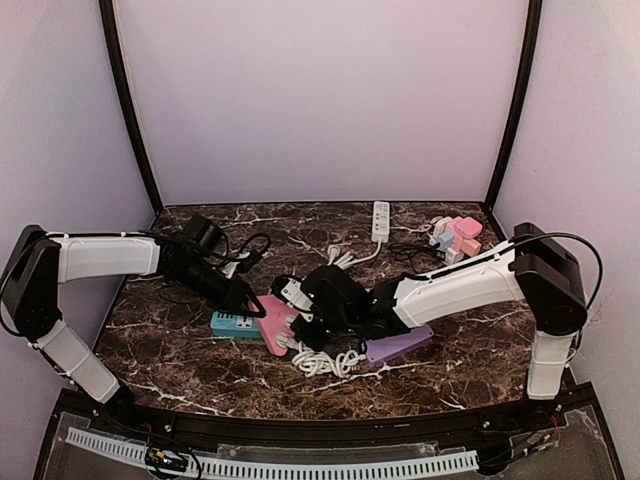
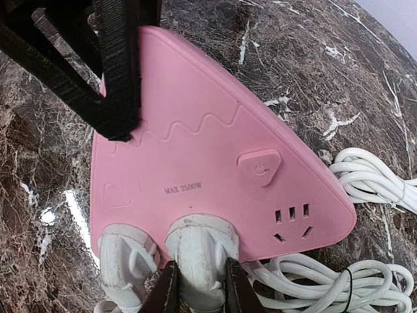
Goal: Pull the plug off the socket
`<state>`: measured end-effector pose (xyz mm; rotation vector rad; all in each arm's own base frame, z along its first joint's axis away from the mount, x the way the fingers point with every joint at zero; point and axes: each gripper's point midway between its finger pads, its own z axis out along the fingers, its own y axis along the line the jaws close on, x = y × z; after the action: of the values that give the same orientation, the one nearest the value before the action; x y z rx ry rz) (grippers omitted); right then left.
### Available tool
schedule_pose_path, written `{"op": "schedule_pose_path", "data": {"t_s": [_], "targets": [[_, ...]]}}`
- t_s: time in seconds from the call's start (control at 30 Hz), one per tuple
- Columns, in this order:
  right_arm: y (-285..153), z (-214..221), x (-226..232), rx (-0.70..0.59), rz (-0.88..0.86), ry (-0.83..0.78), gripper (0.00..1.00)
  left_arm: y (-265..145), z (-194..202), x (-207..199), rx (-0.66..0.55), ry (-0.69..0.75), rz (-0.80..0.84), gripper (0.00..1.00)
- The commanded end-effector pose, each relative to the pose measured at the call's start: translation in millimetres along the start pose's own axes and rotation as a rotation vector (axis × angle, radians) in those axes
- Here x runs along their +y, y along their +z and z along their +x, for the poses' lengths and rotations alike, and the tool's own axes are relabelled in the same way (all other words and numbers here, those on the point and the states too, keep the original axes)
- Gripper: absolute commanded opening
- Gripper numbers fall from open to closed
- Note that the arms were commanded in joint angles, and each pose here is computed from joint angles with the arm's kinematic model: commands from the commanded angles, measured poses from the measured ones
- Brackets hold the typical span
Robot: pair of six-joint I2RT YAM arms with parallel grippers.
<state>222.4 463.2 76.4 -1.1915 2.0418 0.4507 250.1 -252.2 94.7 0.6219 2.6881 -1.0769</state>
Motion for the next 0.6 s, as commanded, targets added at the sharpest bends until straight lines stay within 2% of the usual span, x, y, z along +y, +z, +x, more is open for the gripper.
{"op": "schedule_pose_path", "data": {"t_s": [0.0,0.27,0.57], "targets": [[4.3,-5.3,5.8,-0.015,0.027,-0.026,0.02,-4.2,2.3,11.7,-0.011,0.010,-0.061,0.16],[-1.5,-12.5,10.0,-0.048,0.009,-0.020,0.00,-3.7,2.5,12.3,-0.009,0.010,-0.062,0.16],[-10.2,-21.6,16.2,-0.098,-0.122,0.046,0.00,-2.6,3.4,11.6,-0.004,0.010,-0.054,0.16]]}}
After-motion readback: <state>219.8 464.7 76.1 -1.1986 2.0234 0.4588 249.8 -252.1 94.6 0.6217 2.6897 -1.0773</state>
